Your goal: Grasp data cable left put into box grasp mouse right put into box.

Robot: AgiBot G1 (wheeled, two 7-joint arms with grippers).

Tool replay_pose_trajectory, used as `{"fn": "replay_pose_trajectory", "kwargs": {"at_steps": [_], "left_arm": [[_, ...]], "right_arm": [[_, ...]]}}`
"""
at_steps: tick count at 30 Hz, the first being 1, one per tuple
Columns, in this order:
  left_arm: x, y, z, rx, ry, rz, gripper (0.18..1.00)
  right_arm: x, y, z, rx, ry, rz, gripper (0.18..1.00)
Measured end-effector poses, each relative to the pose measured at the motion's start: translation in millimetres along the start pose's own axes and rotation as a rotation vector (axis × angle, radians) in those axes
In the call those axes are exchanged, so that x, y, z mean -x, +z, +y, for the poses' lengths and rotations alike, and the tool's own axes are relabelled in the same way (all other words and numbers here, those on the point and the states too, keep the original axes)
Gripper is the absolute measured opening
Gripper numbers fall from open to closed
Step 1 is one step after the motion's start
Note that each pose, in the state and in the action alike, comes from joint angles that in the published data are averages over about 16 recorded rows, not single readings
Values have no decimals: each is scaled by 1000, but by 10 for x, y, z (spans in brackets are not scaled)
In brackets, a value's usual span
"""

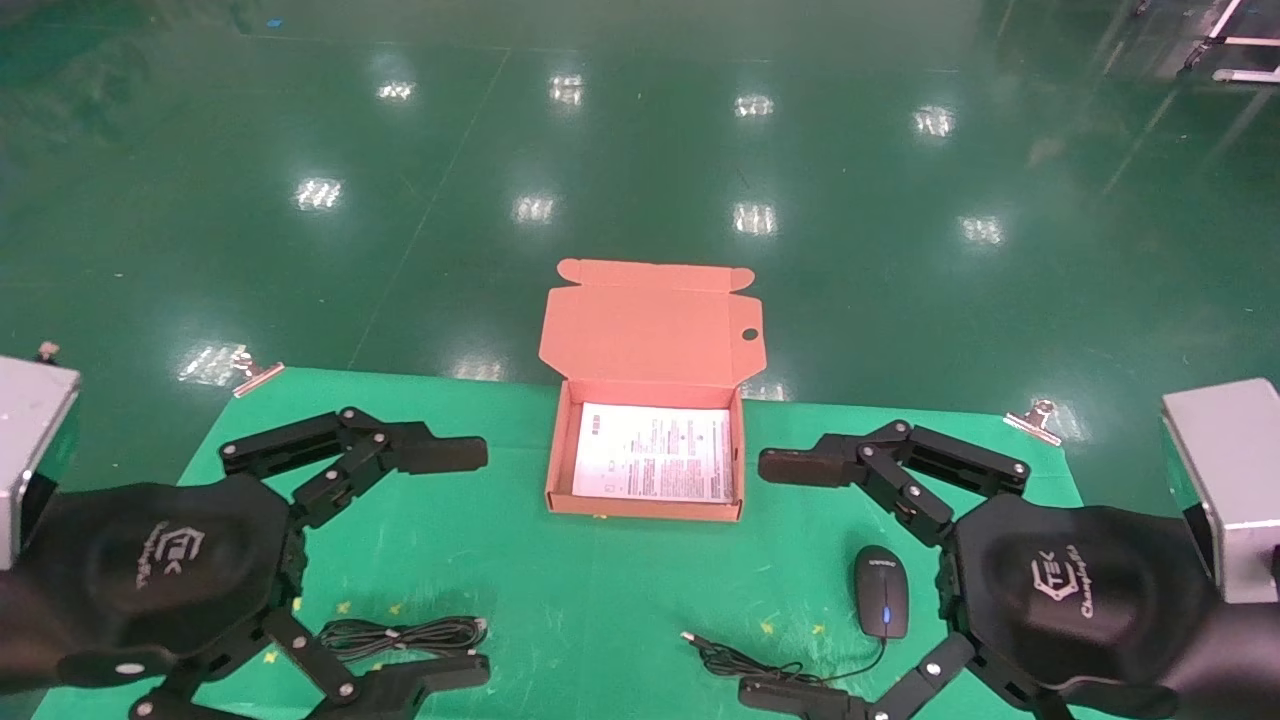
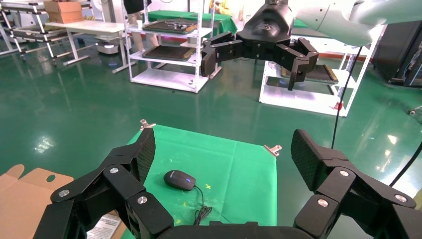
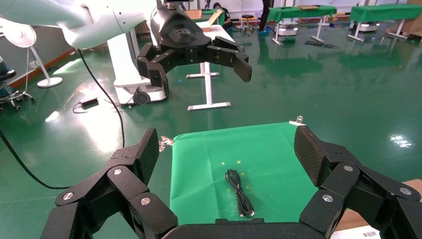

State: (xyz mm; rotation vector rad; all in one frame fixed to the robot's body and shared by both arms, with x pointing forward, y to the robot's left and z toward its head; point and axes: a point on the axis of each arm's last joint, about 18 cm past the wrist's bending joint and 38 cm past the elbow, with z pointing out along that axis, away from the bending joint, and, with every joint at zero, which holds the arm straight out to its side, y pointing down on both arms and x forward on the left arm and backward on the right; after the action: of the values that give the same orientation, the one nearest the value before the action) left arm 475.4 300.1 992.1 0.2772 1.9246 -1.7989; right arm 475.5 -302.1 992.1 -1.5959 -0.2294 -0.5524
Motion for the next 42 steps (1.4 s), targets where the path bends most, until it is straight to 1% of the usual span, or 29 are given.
{"fn": "replay_pose_trajectory", "kwargs": {"at_steps": [19, 26, 34, 39, 42], "left_arm": [[-8, 2, 4, 5, 1, 4, 1001], [-15, 51, 44, 44, 2, 23, 1001], [17, 150, 147, 156, -4, 57, 1001], [69, 191, 235, 245, -13, 69, 1001], [105, 205, 299, 306, -17, 74, 1001]], "right_arm": [[-4, -3, 5, 2, 1, 2, 1000], [-25, -10, 47, 45, -23, 13, 1000], [-82, 5, 126, 158, -112, 21, 1000], [-131, 32, 183, 252, -204, 9, 1000], [-166, 50, 233, 318, -275, -7, 1000]]}}
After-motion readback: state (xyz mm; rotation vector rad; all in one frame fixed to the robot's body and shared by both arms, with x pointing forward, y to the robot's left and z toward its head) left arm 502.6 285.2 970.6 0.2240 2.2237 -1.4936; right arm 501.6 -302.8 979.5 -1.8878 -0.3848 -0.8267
